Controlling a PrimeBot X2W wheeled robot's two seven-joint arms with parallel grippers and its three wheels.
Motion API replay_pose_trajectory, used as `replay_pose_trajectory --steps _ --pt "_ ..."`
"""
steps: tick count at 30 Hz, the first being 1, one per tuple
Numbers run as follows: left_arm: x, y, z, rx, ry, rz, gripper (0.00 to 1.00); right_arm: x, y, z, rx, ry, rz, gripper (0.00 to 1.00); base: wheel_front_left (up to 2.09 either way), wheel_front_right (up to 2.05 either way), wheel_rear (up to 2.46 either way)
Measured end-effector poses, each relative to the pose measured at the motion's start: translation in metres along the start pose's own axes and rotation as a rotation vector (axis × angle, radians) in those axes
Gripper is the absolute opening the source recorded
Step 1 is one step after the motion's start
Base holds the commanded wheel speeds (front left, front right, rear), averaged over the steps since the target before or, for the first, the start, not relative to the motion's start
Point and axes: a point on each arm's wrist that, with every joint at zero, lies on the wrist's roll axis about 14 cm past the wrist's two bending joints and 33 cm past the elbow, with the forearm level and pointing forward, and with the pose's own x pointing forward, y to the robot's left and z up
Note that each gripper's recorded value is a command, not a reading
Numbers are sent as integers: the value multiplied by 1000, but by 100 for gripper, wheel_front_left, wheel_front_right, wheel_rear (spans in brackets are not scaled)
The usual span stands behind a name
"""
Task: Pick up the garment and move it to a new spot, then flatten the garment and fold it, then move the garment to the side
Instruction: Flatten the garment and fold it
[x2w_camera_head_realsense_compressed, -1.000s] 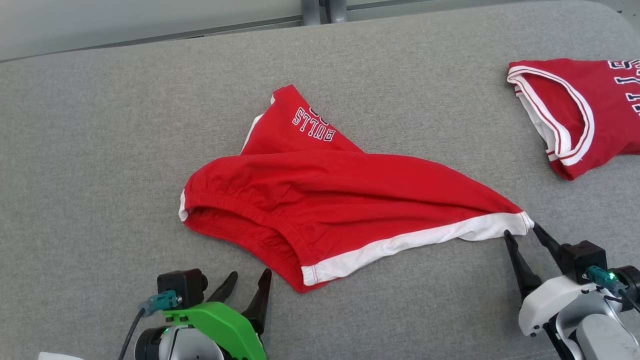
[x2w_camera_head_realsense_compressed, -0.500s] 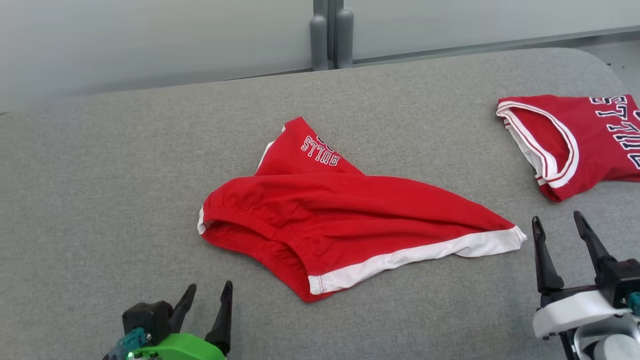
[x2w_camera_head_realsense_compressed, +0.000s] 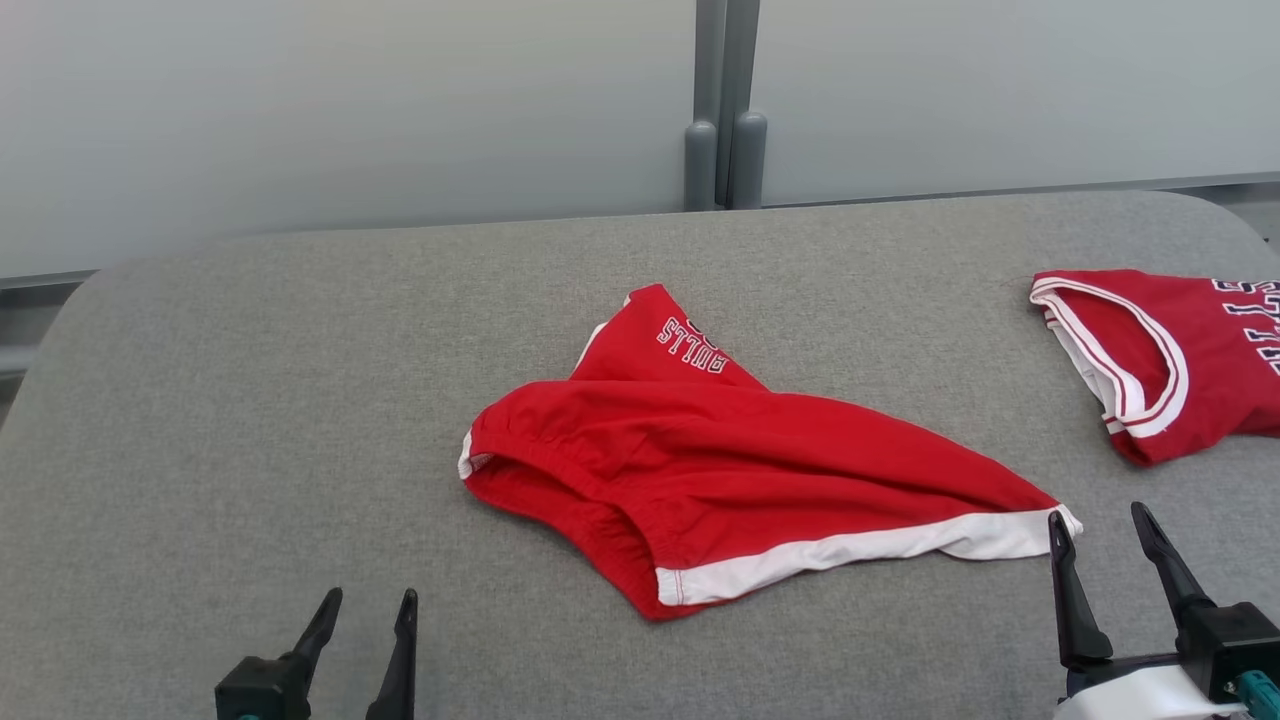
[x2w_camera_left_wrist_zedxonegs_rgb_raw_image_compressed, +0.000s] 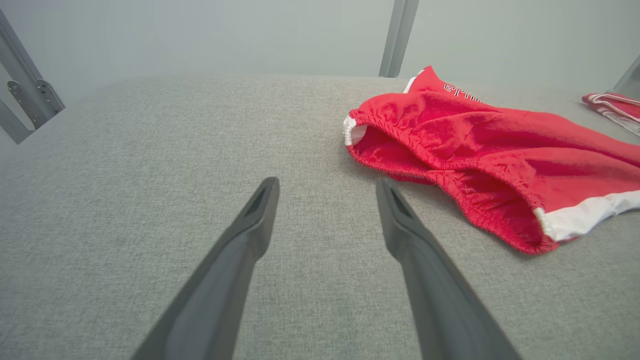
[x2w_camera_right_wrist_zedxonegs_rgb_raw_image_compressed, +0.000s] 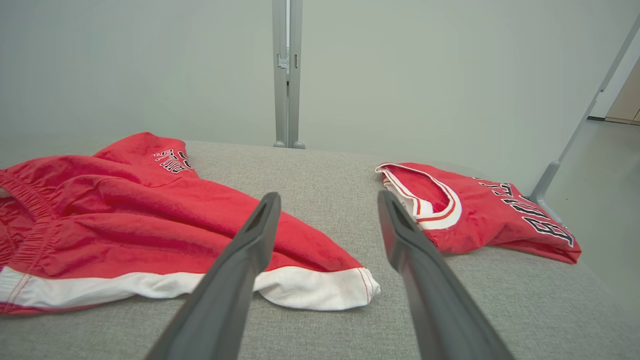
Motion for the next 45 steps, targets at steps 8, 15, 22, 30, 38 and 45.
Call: replay_pose_trajectory --steps 8,15,22,30,38,45 --pt "-13 30 7 15 -50 92 100 -5 11 -7 -1 22 24 100 0 0 0" --pt "-17 39 11 -1 -86 121 100 -3 19 -9 9 28 45 100 0 0 0" --pt "-21 45 7 -5 -85 137 100 0 20 -6 11 18 46 100 0 0 0" --pt "-20 47 1 -2 -74 144 100 0 18 -8 11 25 40 100 0 0 0" --pt "-21 49 0 10 -73 152 100 1 19 -10 15 31 42 100 0 0 0" --pt "-10 19 2 -16 -64 65 100 1 -7 -26 -9 84 -3 100 0 0 0"
